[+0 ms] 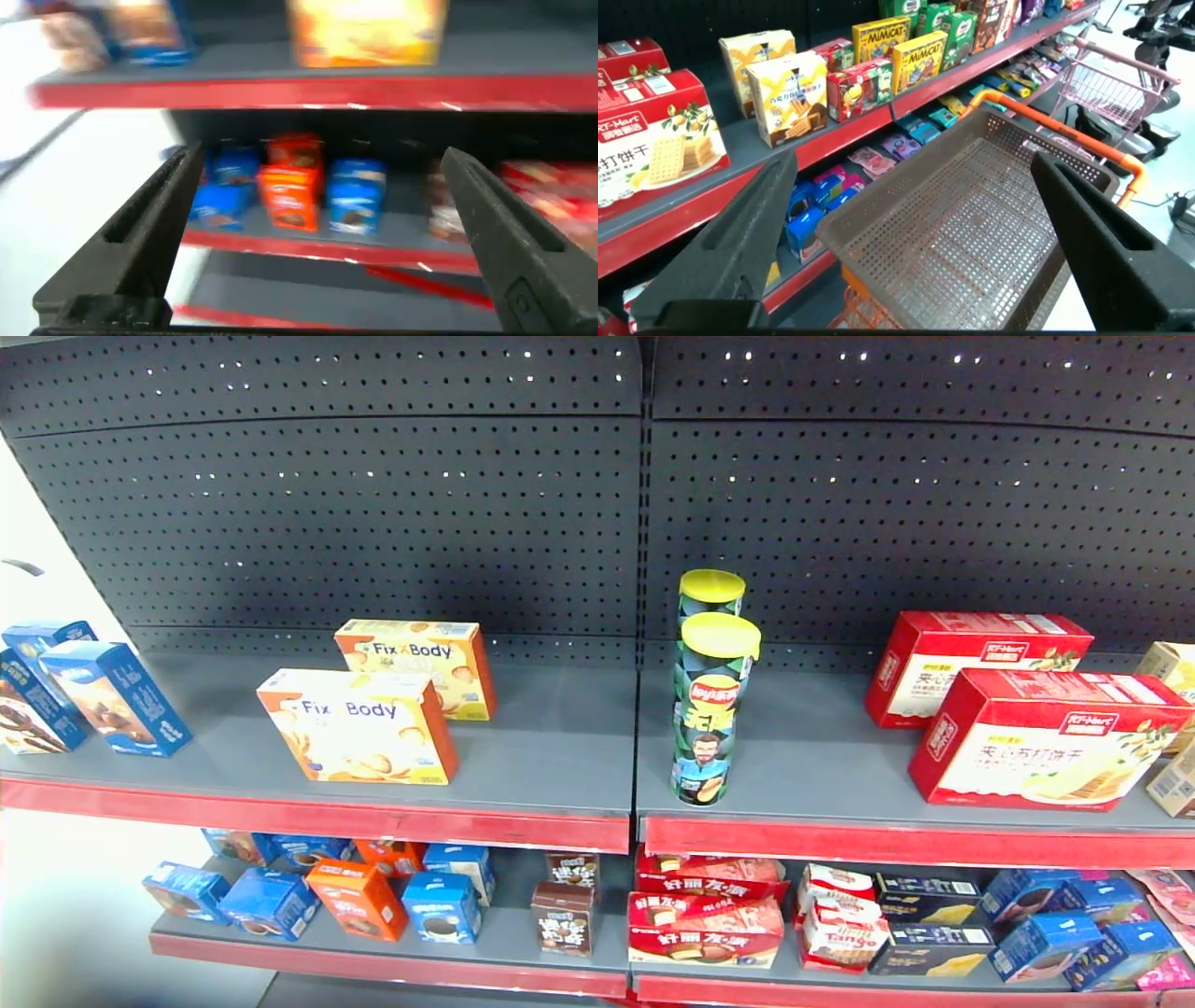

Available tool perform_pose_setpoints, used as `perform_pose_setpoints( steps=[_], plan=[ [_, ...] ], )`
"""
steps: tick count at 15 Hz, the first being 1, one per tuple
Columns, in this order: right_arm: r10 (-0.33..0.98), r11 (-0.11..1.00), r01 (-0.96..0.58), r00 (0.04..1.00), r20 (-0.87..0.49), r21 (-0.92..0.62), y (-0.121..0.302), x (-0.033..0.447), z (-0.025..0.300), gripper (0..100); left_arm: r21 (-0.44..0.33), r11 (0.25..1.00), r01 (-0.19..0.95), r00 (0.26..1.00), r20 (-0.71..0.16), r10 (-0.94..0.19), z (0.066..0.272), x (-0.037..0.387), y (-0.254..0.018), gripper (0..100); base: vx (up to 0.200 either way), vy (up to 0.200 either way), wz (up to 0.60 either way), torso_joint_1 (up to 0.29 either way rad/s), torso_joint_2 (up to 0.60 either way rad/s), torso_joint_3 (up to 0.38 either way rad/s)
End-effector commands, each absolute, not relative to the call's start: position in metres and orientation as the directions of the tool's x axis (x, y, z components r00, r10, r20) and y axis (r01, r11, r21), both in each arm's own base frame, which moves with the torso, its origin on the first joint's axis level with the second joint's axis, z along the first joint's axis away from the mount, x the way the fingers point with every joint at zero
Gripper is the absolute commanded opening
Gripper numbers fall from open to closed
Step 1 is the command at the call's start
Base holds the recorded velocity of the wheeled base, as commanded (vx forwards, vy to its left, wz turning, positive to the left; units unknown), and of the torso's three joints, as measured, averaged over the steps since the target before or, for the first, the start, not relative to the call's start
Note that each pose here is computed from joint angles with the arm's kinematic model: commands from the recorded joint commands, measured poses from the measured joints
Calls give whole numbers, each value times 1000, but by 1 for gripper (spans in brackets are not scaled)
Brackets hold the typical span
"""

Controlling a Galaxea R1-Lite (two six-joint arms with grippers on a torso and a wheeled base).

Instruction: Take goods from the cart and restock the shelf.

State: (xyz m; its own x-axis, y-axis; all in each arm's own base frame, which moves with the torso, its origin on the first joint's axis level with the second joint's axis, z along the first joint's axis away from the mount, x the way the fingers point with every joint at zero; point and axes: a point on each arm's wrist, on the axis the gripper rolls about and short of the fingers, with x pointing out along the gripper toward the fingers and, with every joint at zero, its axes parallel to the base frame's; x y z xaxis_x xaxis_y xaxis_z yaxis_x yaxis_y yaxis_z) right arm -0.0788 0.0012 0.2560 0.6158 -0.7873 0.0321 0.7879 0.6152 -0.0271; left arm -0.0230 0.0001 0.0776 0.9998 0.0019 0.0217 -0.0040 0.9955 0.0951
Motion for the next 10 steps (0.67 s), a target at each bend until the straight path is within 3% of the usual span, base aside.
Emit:
perform_pose_setpoints(
  steps=[1,4,6,10],
  plan=[
    [-785,618,786,618,28,-31,1,-78,255,100,130,990,46,999,6,-48,76,-23,-1,100,0,0,0,0,0,0],
    [-780,625,780,626,27,-33,1,-78,253,100,118,992,42,999,3,-43,76,-23,-1,100,0,0,0,0,0,0],
    [-773,633,773,634,25,-35,1,-79,248,100,60,997,41,999,2,-41,76,-23,-1,100,0,0,0,0,0,0],
    [-703,710,703,711,25,-35,-7,-79,240,100,17,1000,14,1000,2,-14,76,-23,0,100,0,0,0,0,0,0]
  ],
)
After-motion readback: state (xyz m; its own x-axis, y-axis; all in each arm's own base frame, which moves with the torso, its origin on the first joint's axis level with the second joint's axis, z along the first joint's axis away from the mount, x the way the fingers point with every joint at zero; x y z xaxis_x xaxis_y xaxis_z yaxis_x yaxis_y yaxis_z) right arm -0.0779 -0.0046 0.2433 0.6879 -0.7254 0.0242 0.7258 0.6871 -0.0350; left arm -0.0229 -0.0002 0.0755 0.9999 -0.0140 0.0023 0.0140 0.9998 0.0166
